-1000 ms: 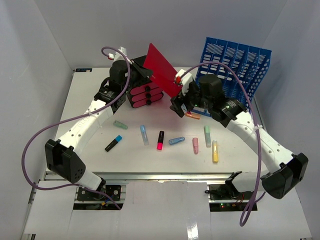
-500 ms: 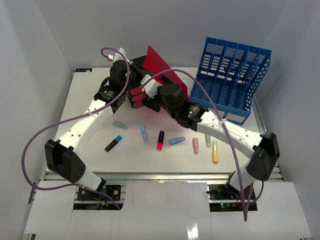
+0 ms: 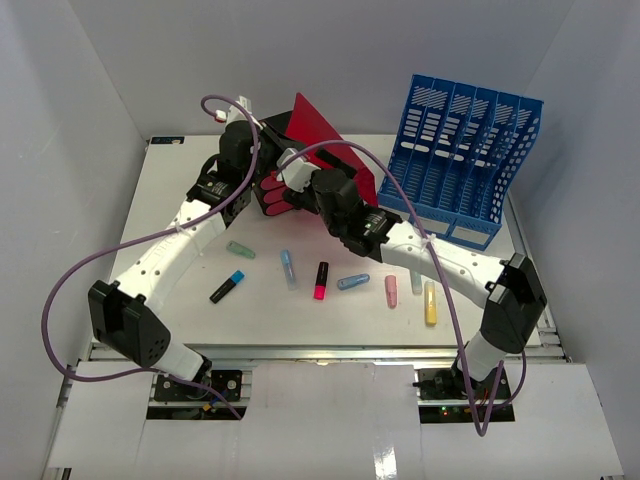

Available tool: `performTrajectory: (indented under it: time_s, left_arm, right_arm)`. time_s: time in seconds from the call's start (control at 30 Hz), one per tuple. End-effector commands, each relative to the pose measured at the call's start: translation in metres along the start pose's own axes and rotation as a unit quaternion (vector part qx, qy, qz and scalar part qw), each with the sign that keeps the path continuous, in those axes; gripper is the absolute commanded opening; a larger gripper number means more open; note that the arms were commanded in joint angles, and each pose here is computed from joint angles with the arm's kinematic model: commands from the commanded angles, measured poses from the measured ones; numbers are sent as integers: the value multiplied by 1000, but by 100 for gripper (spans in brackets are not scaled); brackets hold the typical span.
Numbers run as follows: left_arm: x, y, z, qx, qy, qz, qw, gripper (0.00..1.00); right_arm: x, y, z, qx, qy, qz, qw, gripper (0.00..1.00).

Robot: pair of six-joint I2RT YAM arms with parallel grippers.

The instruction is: Organize the desk

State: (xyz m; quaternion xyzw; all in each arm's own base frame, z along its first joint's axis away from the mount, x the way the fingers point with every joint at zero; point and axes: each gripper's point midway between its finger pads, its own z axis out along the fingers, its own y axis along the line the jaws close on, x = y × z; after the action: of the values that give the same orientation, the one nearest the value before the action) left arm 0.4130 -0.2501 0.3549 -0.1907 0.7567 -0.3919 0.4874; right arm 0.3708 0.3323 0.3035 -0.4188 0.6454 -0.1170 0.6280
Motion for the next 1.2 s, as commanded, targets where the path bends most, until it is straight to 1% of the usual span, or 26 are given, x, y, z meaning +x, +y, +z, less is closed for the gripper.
performTrajectory:
  time_s: [0.0,0.03,0.13,0.23,0.27,0.3,0.33,0.4,0.47,0.5,0.53,0.57,0.67,0.7,0.73,0.8,0.97,1.0,1.03,1.07,1.17]
  left_arm:
    - [-24,-49,-35,74,-23,-23,997,0]
    - [-25,-50,-37,76,-23,-24,997,0]
    - [-25,-53,-40,81,-22,-24,996,0]
    - [-27,-55,-44,84,-25,-23,996,0]
    - [-27,-55,-45,84,-24,-23,996,0]
    - [-27,-54,-46,83,-25,-23,996,0]
    - [-27,-54,-48,83,-25,-24,996,0]
    - [-27,-54,-50,85,-25,-26,996,0]
    - [-29,-55,-53,87,-27,-26,995,0]
    - [-29,-56,-55,89,-27,-26,995,0]
    - [-30,-58,-56,91,-28,-25,995,0]
    - [-31,-59,-58,93,-30,-25,995,0]
    - [-33,-63,-64,100,-32,-25,994,0]
    - [-35,-65,-66,104,-33,-24,994,1]
    - [-36,-67,-69,106,-35,-24,993,5]
    - [-40,-71,-73,112,-41,-23,993,23]
    - [-44,-78,-82,126,-45,-17,991,80]
    - [-45,-80,-84,129,-47,-15,990,90]
    - [-46,-80,-85,131,-48,-13,990,95]
    - [-48,-82,-87,134,-51,-11,990,97]
    - [-51,-93,-94,153,-52,-2,987,98]
  right_arm:
    - [-14,-29,-6,35,-23,10,999,71]
    - [-13,-29,-5,34,-20,5,999,69]
    - [-12,-30,-2,31,-15,7,999,68]
    - [-10,-26,-1,23,-12,7,1000,63]
    - [-9,-26,0,22,-10,7,1000,60]
    - [-9,-24,0,17,-9,9,1000,55]
    - [-9,-24,1,14,-8,9,1000,52]
    - [-11,-25,2,7,-9,14,1000,42]
    - [-8,-18,4,-11,0,15,1000,28]
    - [-6,-18,4,-16,4,20,1000,18]
    - [-7,-18,4,-20,5,24,1000,12]
    - [-7,-18,4,-25,4,27,999,8]
    - [-8,-17,0,-40,4,35,999,8]
    - [-10,-18,-2,-45,0,39,998,8]
    - [-12,-20,-6,-49,-4,44,998,8]
    - [-14,-24,-11,-53,-10,57,997,8]
    - [-21,-44,-23,-69,-33,93,993,8]
    - [-22,-48,-27,-74,-38,100,992,8]
    - [-22,-51,-28,-81,-42,105,990,8]
    - [-24,-52,-31,-91,-50,112,988,8]
    - [-24,-68,-44,-98,-64,135,984,8]
